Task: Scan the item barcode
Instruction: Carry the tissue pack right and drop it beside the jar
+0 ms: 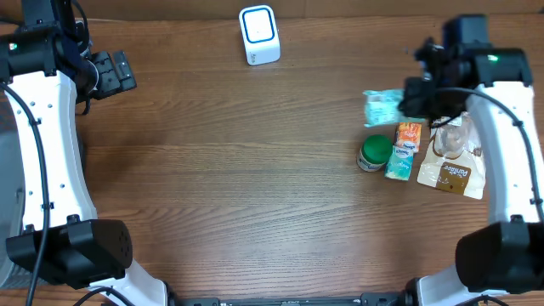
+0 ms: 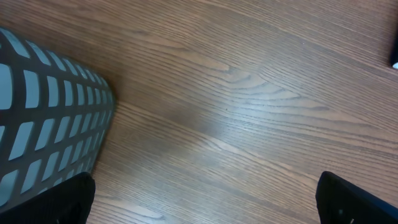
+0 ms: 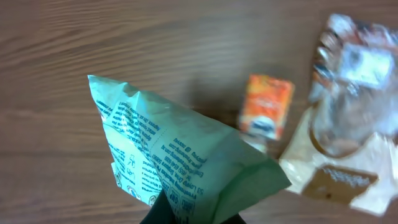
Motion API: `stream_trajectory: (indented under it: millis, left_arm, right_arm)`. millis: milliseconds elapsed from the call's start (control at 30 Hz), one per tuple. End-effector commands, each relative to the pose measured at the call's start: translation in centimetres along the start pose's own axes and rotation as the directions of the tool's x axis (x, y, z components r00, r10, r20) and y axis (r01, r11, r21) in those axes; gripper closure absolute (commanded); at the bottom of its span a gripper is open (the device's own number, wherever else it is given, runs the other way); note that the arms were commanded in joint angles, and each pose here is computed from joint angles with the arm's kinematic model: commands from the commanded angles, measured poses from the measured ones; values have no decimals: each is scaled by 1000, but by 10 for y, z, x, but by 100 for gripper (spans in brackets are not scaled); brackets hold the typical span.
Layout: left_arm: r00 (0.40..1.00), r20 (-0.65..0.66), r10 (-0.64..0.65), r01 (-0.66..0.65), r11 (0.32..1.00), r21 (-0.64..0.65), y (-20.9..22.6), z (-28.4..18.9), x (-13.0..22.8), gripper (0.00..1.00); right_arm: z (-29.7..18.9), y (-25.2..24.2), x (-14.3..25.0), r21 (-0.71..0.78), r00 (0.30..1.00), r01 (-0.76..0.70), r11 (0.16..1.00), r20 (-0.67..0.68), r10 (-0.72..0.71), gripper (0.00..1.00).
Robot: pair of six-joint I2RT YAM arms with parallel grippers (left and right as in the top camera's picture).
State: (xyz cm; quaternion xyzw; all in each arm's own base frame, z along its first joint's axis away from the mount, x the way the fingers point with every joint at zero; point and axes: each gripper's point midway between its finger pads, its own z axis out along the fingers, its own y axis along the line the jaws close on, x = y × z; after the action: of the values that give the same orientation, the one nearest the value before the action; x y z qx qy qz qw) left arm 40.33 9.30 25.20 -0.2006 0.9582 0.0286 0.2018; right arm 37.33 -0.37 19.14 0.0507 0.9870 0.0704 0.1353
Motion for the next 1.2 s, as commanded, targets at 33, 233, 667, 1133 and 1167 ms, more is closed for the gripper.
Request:
stream_trajectory:
  millis: [33, 233, 667, 1133, 1167]
  left_arm:
    - [999, 39, 20, -21, 1000, 2, 1, -14, -4, 0]
    - [999, 38, 21, -21, 1000, 2, 1, -14, -4, 0]
    - [999, 38, 21, -21, 1000, 2, 1, -14, -4, 0]
    - [999, 38, 21, -21, 1000, 2, 1, -14, -4, 1]
    - [999, 39, 20, -21, 1000, 2, 1, -14, -4, 1]
  right_arm:
    - [9, -40, 11, 7, 986, -167, 986, -21, 167, 96]
    - [31, -81, 29, 22, 947, -317, 948, -46, 318, 67]
    - [-43, -36, 11, -219, 947, -301, 928, 50, 318, 35]
    - [-182, 72, 71, -299, 913, 120, 947, 408, 13, 0]
    - [-186, 73, 73, -298, 907, 126, 946, 420, 12, 0]
